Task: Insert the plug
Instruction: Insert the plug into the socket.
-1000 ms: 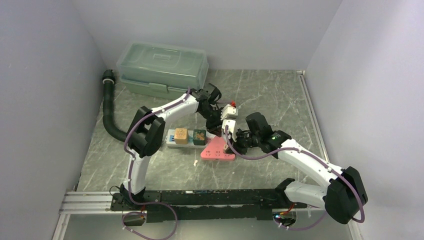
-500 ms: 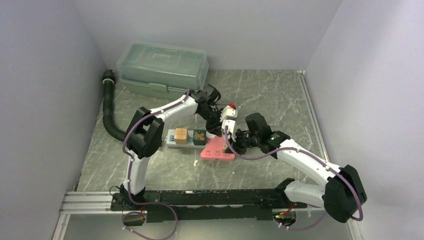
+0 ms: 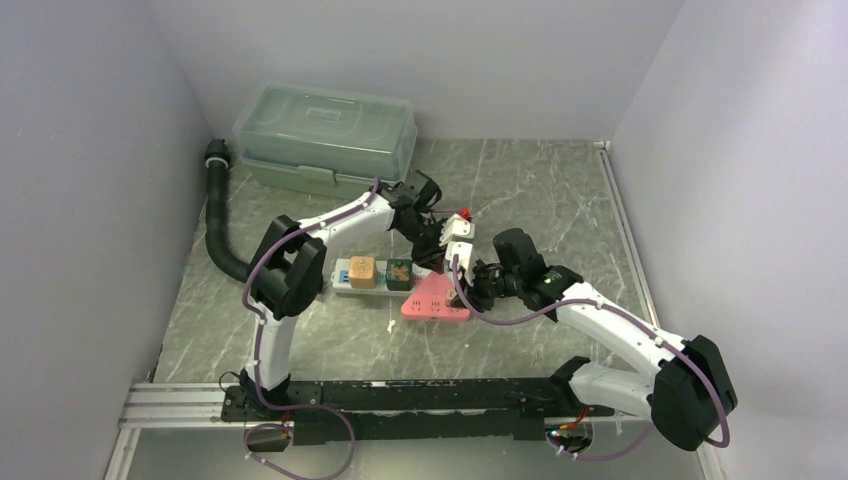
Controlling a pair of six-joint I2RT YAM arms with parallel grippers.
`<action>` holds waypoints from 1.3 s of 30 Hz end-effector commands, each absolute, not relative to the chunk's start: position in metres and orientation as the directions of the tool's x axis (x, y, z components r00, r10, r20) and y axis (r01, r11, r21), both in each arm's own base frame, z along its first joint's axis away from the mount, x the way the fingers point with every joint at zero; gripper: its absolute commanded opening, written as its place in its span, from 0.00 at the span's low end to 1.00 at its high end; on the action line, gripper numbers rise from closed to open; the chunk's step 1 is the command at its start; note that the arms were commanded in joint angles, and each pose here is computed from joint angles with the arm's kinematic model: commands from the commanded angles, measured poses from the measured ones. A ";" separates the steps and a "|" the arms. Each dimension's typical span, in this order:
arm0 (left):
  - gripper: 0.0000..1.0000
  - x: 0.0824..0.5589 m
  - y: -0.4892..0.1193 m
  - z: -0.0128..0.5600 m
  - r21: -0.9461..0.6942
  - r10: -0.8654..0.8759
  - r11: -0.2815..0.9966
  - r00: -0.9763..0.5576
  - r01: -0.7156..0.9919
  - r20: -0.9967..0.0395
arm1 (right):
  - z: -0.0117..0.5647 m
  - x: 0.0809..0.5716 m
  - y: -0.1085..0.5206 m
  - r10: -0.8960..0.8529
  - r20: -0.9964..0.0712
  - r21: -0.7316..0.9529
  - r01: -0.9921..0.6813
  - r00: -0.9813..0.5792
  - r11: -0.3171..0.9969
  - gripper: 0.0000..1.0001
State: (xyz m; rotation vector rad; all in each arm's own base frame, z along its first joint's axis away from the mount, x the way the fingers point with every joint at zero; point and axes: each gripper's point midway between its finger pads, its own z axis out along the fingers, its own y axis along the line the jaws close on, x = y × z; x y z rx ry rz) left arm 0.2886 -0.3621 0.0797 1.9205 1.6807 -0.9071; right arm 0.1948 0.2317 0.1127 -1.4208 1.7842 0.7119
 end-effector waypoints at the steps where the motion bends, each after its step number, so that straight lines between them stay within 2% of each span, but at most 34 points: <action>1: 0.34 0.289 -0.345 0.052 -0.083 0.773 -0.170 0.081 0.982 -0.629 | 0.103 0.184 0.225 -0.598 -0.791 -0.001 -0.977 -0.130 0.213 0.00; 15: 0.31 0.287 -0.343 0.052 -0.075 0.771 -0.177 0.091 0.981 -0.630 | 0.093 0.188 0.213 -0.645 -0.752 -0.029 -0.970 -0.139 0.243 0.00; 29: 0.23 0.287 -0.340 0.044 -0.066 0.779 -0.187 0.107 0.980 -0.617 | 0.081 0.180 0.223 -0.640 -0.746 0.060 -0.977 -0.182 0.207 0.00; 30: 0.16 0.288 -0.340 0.044 -0.064 0.780 -0.186 0.108 0.981 -0.616 | 0.080 0.179 0.222 -0.638 -0.747 0.062 -0.976 -0.185 0.209 0.00; 31: 0.14 0.288 -0.339 0.043 -0.065 0.782 -0.185 0.107 0.981 -0.614 | 0.080 0.178 0.222 -0.641 -0.746 0.058 -0.976 -0.183 0.211 0.00; 37: 0.12 0.288 -0.336 0.039 -0.056 0.789 -0.196 0.123 0.979 -0.601 | 0.081 0.171 0.225 -0.656 -0.733 0.062 -0.978 -0.179 0.197 0.00; 38: 0.06 0.288 -0.334 0.037 -0.052 0.793 -0.199 0.130 0.979 -0.595 | 0.081 0.169 0.228 -0.658 -0.732 0.062 -0.980 -0.174 0.189 0.00; 39: 0.05 0.288 -0.332 0.036 -0.045 0.795 -0.205 0.139 0.978 -0.590 | 0.081 0.168 0.231 -0.657 -0.734 0.065 -0.981 -0.170 0.181 0.00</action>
